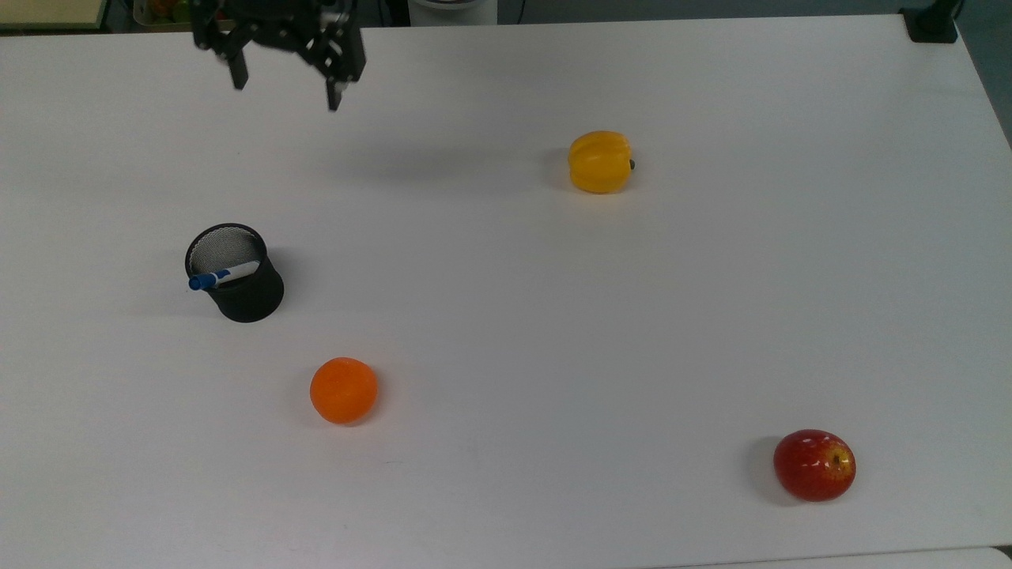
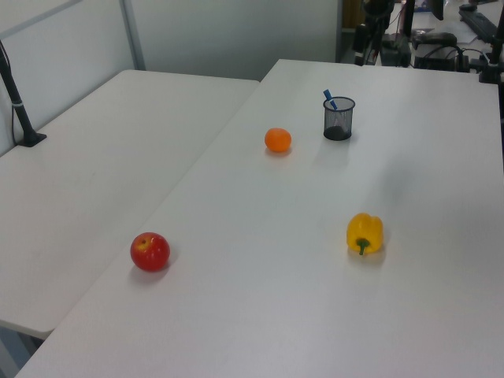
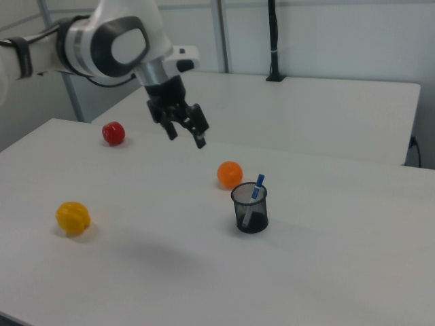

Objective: Take marker pen
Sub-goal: 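Move the open gripper toward the black mesh pen cup, then lower the gripper into the cup and close on the marker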

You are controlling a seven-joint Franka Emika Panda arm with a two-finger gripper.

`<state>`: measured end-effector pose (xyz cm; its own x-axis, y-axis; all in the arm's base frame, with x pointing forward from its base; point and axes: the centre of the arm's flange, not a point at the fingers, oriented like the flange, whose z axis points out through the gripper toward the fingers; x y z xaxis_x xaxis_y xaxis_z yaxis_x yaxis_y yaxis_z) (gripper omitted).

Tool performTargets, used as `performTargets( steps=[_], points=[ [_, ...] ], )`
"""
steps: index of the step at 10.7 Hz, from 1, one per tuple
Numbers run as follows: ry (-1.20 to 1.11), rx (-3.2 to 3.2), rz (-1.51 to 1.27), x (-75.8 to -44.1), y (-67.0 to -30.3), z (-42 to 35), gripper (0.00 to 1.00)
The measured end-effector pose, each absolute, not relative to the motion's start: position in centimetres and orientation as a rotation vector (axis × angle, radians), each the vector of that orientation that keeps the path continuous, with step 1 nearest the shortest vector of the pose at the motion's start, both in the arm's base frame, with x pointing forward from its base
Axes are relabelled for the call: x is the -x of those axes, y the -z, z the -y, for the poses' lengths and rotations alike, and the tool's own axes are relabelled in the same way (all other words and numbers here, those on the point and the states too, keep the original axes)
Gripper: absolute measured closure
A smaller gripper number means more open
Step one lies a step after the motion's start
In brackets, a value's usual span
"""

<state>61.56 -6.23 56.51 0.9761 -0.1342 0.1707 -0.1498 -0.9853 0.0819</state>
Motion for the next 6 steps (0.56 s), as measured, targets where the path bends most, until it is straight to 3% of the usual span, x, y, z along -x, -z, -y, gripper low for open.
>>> performTargets(
  steps=[6],
  points=[
    [-0.467, -2.958, 0.436, -66.4, -49.1, 14.0, 0.02]
  ],
)
